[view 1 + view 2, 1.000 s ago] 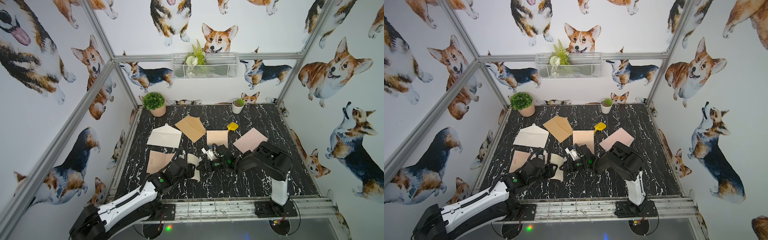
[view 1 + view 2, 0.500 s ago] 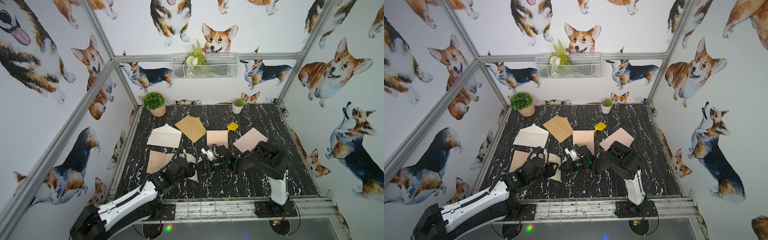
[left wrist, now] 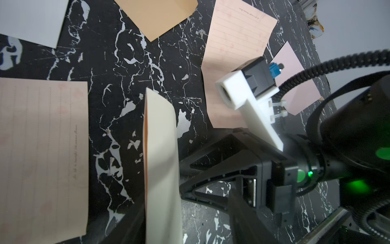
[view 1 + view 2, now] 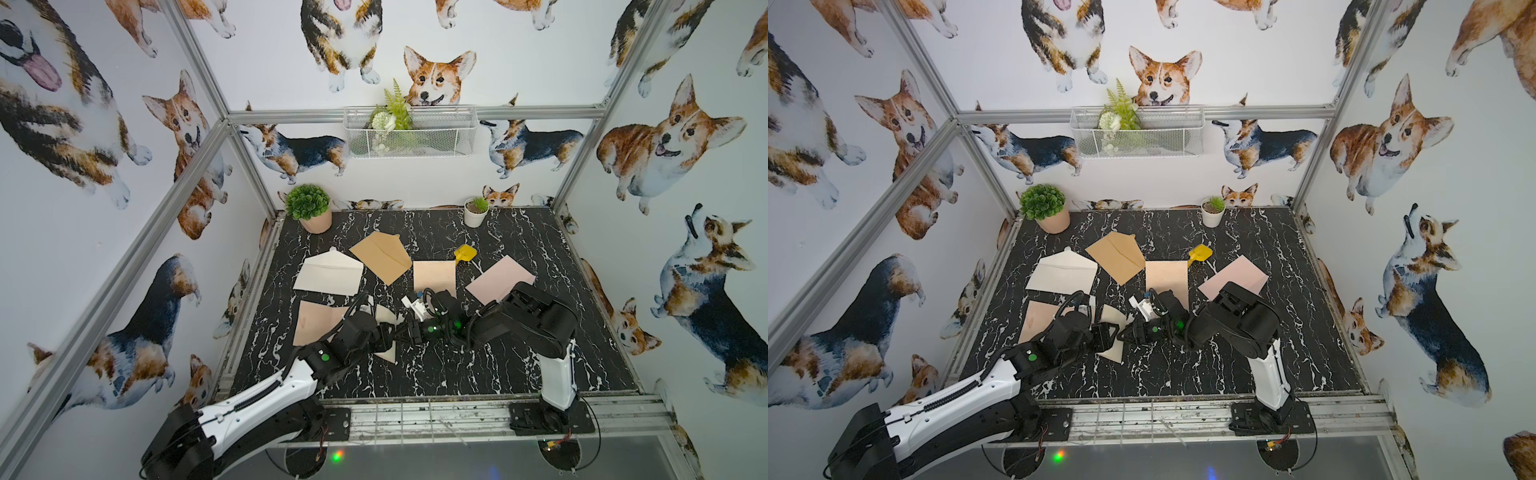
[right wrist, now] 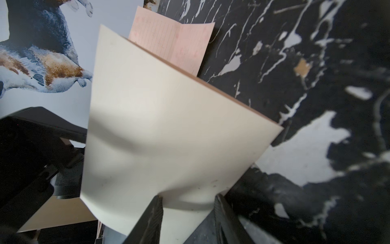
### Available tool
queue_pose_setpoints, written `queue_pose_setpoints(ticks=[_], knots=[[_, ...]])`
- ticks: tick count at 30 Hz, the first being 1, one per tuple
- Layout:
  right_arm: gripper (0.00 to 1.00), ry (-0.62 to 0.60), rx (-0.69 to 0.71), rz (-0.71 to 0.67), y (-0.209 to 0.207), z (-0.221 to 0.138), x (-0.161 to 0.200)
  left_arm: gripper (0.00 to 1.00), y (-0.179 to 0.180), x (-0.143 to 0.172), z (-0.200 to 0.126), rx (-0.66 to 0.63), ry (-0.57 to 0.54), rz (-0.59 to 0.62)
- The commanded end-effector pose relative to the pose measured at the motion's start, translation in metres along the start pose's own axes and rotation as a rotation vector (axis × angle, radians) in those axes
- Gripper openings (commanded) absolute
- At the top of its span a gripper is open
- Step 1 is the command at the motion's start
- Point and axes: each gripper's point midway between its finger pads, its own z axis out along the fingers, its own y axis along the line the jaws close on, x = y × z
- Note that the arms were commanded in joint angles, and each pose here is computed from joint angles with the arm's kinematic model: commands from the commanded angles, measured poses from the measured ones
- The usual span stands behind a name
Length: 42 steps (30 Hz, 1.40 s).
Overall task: Take the letter paper out of the envelope
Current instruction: Adjust the letter paper at the center of the board.
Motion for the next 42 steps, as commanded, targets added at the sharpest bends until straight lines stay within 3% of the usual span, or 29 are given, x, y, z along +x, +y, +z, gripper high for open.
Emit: queue_pose_setpoints(ticks=[1, 16, 31, 42], knots=[[0.44, 0.073, 0.126, 0.131, -0.033, -0.001, 0.026, 0.6, -0.012, -0.012, -0.002, 0.038, -0.035, 0.001], [0.44, 0.054, 0.112, 0.13, -0.031, -0.005, 0.026, 0.6, -0.034, -0.025, -0.004, 0.096, -0.04, 0.017], [0.43, 0.023, 0.123, 0.139, -0.033, -0.024, 0.032, 0.6, -0.037, -0.016, 0.0, 0.133, -0.017, -0.015], [0.44, 0.03, 0.217, 0.111, -0.033, -0.053, 0.044, 0.6, -0.031, -0.01, 0.002, 0.116, -0.005, -0.002]])
